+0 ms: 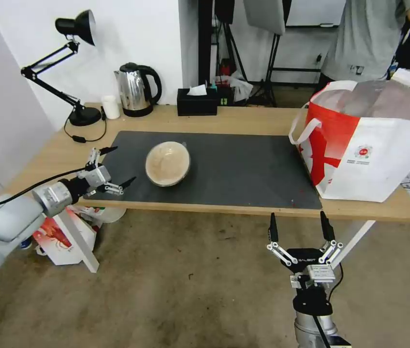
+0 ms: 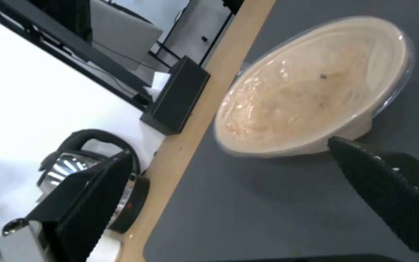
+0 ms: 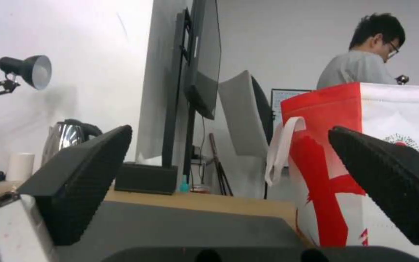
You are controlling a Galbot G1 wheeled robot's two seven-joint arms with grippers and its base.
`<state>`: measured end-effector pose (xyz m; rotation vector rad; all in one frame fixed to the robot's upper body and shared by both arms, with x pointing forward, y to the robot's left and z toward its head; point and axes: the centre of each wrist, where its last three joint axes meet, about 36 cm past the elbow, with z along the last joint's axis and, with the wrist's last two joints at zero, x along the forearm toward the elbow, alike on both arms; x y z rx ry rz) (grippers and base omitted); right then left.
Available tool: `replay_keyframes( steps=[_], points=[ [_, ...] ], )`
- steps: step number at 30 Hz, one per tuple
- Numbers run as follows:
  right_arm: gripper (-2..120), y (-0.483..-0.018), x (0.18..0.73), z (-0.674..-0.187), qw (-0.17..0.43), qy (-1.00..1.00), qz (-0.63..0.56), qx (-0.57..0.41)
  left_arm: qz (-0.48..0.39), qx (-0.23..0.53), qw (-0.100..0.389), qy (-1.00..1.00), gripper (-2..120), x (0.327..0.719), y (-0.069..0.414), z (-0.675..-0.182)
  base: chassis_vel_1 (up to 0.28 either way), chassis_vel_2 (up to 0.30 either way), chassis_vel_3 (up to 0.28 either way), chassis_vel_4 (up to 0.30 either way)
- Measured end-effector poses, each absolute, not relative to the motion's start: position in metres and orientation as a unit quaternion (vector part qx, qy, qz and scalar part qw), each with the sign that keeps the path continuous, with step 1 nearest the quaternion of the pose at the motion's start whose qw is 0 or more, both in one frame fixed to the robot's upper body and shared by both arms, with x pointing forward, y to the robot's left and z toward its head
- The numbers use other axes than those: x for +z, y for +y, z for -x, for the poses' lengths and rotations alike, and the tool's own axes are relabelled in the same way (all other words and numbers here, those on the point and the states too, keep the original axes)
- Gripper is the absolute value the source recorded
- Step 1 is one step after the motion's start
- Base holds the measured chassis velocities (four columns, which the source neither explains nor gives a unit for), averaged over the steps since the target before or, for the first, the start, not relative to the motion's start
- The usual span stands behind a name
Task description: Pick up the trash from the table and place it into the takeout bag.
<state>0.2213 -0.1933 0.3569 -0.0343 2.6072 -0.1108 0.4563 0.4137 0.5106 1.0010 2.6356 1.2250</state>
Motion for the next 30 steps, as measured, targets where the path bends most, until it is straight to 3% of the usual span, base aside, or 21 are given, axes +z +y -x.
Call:
replay_keyframes(
  steps=[30],
  points=[
    [100,-0.193,0.357,-0.221,0.263,0.964,0.013,-0.041,-0.361,0.383,0.029,0.850,100,0.488,0.385,-0.480,0.000,0.000,0.000,0.000]
  ],
)
